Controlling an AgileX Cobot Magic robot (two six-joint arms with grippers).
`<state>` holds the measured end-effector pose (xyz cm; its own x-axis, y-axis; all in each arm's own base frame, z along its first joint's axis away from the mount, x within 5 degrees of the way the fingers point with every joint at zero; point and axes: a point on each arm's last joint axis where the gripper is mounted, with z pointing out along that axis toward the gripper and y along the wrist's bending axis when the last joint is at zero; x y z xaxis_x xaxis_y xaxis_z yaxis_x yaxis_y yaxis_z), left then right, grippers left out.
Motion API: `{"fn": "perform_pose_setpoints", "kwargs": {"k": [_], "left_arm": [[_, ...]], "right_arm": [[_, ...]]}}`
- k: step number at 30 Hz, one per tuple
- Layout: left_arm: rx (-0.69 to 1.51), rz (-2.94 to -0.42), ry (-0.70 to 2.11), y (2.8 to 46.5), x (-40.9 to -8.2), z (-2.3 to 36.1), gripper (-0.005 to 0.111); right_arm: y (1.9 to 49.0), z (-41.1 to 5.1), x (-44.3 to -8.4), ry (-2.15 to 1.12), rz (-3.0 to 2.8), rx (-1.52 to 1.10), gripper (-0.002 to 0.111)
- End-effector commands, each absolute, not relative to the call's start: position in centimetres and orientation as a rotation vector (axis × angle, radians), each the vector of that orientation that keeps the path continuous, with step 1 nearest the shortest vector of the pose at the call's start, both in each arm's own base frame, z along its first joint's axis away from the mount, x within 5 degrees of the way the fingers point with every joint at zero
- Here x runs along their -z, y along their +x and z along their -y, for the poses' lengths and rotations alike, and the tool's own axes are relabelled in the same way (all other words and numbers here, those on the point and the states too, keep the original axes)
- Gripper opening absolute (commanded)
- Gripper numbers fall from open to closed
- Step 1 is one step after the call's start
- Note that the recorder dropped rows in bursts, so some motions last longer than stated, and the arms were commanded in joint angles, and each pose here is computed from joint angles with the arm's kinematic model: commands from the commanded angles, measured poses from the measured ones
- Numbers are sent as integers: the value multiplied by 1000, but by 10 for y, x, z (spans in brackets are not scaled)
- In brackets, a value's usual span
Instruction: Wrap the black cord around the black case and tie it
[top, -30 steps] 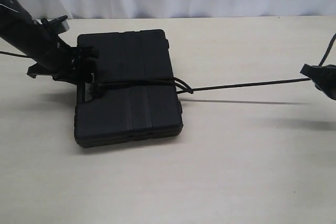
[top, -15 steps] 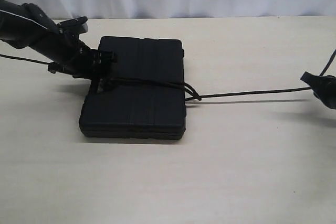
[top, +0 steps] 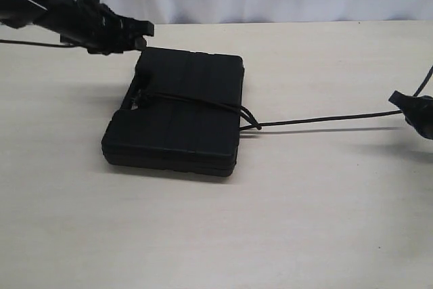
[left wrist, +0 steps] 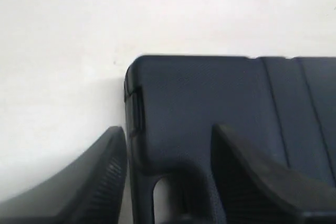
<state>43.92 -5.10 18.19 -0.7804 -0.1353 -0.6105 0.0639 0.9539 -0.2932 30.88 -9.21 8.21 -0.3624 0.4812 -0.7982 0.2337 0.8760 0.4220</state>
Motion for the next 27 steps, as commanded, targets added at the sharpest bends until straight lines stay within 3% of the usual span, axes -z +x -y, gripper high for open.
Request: {"fn": "perform_pose_setpoints", "kwargs": {"k": [1,14,18,23,25,27], "left_arm": [[329,-2444,117,429,-211,48,47],[96,-2752,435,402,-199,35,47],[62,-2764,437,401,-198,33,47],[49,-2771,407,401,-198,32,47],[54,-2780,383,401,-199,32,47],[63,-2784,359,399,-201,32,47]], "right_arm": [[309,96,-84,531,-1933,-273,4],[305,101,-100,577,-1989,-204,7],[293,116,-109,674,-2069,-112,29],[285,137,-130,819,-2325,74,67],[286,141,-145,864,-2377,127,71],[289,135,-162,834,-2408,157,68]]}}
